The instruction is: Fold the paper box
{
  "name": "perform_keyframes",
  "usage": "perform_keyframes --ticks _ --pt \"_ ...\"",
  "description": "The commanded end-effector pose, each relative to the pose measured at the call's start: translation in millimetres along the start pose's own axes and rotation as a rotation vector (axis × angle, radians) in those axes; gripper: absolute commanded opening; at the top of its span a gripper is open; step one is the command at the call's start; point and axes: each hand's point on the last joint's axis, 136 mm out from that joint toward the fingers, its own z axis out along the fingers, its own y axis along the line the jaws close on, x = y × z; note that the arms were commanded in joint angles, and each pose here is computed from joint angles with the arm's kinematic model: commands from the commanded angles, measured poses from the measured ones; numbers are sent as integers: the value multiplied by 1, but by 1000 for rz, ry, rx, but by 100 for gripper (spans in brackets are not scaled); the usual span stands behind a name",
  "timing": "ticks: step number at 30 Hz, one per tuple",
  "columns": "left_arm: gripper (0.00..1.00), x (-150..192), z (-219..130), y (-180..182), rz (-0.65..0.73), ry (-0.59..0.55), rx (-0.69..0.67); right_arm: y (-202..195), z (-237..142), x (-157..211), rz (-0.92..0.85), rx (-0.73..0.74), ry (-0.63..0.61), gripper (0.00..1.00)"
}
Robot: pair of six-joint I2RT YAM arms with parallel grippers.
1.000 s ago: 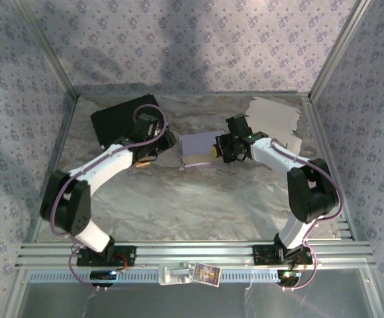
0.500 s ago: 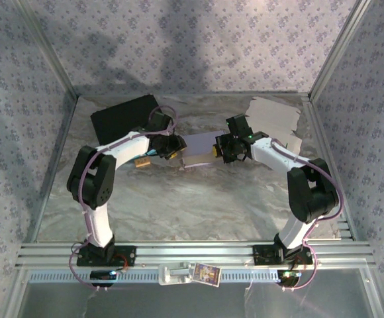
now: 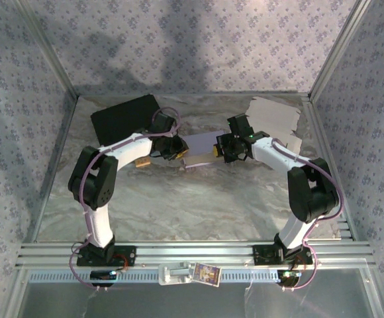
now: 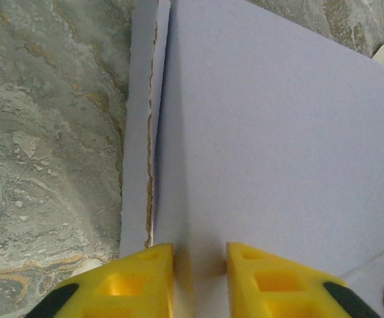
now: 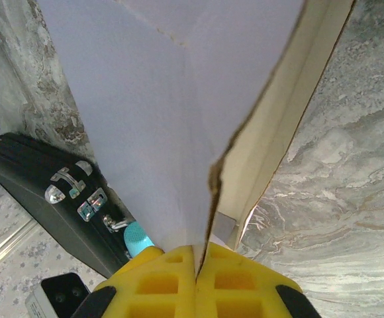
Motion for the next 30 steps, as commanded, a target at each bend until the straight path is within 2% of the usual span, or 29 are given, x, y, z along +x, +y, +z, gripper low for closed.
perform_keyframes --ticks 1,12,13,15,18,22,25,30 --pt "21 6 2 0 6 13 13 -10 3 2 -7 46 15 0" --pt "15 15 -6 17 1 1 -13 -34 -2 15 -25 86 46 0" --pt "17 17 -8 20 7 2 -27 -37 -3 15 -24 93 47 0" --pt "27 19 -15 26 18 -1 -66 -43 -3 18 -22 104 57 0" --pt "32 22 -30 33 44 -14 -113 -53 -6 22 -29 138 67 0" --pt "44 28 -42 41 70 -9 -143 -68 -10 26 -45 193 69 0" --pt "47 29 -44 40 82 -10 -124 -76 -6 26 -42 212 74 1" --pt "47 47 -24 39 70 75 -92 -81 -2 26 -59 233 77 1"
